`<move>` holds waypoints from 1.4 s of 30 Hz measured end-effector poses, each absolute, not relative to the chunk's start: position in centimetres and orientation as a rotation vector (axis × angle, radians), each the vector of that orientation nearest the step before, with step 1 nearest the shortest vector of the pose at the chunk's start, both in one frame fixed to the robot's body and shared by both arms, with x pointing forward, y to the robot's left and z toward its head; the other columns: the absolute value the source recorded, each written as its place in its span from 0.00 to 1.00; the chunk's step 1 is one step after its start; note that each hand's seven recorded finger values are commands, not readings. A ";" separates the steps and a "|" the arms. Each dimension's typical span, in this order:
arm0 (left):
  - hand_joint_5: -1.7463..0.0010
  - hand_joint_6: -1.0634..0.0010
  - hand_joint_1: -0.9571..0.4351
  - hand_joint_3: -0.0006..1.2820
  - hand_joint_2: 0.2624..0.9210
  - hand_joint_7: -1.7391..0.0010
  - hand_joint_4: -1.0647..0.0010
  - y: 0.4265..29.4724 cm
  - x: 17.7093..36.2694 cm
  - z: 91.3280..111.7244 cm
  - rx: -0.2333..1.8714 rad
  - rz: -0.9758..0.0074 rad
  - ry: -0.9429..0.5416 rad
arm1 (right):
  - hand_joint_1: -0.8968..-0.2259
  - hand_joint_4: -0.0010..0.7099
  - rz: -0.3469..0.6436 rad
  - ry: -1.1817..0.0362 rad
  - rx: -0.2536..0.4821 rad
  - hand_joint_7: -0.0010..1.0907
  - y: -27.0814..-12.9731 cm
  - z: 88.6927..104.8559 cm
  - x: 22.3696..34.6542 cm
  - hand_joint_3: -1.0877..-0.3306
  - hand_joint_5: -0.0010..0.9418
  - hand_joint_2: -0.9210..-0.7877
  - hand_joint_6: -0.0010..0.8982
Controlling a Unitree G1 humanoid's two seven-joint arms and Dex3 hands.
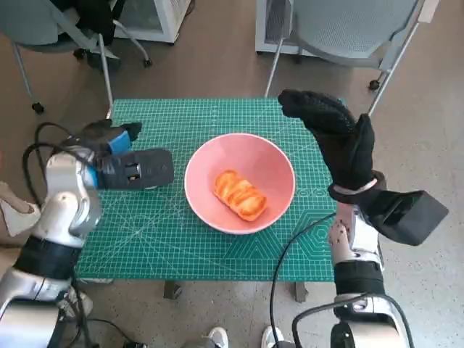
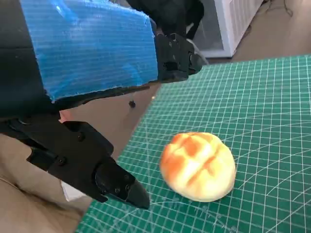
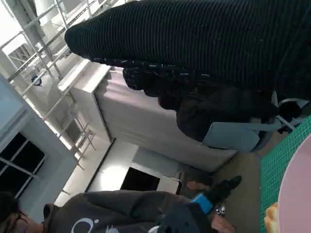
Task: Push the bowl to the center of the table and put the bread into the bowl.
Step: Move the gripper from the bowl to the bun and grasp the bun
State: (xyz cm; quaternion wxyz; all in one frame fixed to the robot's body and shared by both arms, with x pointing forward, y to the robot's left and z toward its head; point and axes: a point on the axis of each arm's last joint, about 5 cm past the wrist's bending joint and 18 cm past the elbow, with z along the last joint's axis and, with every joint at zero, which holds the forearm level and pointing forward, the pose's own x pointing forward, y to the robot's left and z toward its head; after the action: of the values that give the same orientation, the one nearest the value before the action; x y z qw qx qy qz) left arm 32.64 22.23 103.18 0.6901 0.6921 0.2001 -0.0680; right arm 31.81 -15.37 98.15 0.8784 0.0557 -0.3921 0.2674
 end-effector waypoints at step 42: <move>1.00 0.91 0.49 0.00 0.62 1.00 1.00 19.9 36.3 100.1 1.534 -0.264 0.580 | 0.34 0.12 0.537 -0.812 0.104 0.28 -15.8 97.9 31.5 0.27 0.00 0.00 0.00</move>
State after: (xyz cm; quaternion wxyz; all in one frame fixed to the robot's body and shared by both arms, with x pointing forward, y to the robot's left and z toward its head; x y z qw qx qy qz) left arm 36.27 19.90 100.11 0.6743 0.6820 0.2577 -0.1172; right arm 31.52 -15.80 97.86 0.8825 0.0499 -0.3902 0.2577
